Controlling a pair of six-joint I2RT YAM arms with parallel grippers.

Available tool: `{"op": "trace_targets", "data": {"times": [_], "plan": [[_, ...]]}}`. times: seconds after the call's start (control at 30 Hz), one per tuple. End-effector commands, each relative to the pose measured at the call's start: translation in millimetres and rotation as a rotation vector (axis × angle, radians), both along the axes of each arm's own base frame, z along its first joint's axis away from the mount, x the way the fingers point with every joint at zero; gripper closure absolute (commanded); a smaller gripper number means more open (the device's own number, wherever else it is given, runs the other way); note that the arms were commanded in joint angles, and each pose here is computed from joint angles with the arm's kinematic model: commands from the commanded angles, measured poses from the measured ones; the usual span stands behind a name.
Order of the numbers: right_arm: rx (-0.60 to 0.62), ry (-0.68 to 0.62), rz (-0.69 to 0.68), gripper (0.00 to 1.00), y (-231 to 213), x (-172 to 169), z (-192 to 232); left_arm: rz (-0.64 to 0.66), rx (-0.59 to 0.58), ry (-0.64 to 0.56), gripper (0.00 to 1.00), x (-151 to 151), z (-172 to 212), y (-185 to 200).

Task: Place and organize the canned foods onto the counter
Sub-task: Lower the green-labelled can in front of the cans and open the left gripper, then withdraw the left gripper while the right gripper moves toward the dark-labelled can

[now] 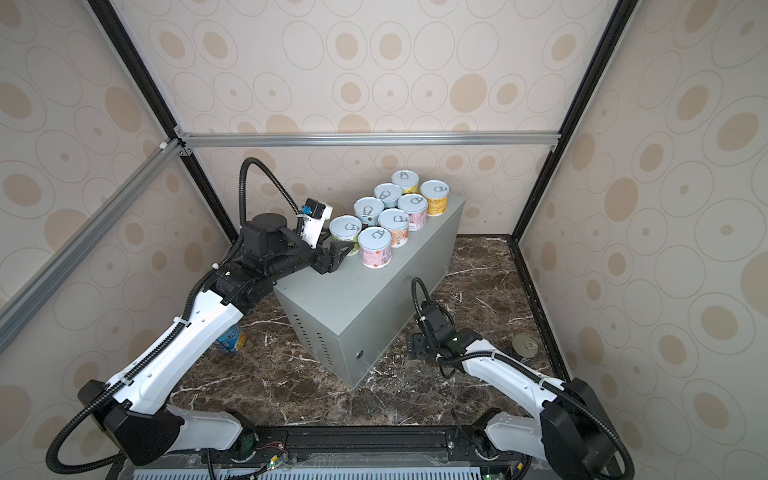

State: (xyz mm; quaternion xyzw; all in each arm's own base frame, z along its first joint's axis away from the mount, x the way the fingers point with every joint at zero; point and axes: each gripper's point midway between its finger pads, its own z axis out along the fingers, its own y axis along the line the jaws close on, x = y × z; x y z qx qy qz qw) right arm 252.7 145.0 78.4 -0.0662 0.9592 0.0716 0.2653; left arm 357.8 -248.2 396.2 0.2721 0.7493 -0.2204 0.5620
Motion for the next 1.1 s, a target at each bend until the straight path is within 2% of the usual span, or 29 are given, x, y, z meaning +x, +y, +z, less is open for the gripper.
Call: {"op": "trace_targets", "data": {"times": [0.0,0.17,0.37,0.57,0.77,1.07], "plan": [[0.002,-0.025,-0.004,0.09,1,8,8,-0.019,-0.009,-0.06,0.3,1,21,-1],[0.003,-0.022,-0.008,0.09,1,7,9,-0.011,-0.008,-0.064,0.27,0,23,1],[0.021,-0.035,-0.03,0.09,-2,5,18,0.006,-0.031,-0.084,0.13,-9,35,10],[0.043,-0.048,-0.067,0.09,-8,-1,29,0.068,-0.07,-0.08,0.05,-22,51,27],[0.069,-0.049,-0.122,0.09,-17,-9,38,0.21,-0.108,-0.068,0.01,-39,64,64],[0.073,-0.018,-0.277,0.08,-54,-17,52,0.498,-0.124,0.042,0.01,-48,13,138]]}}
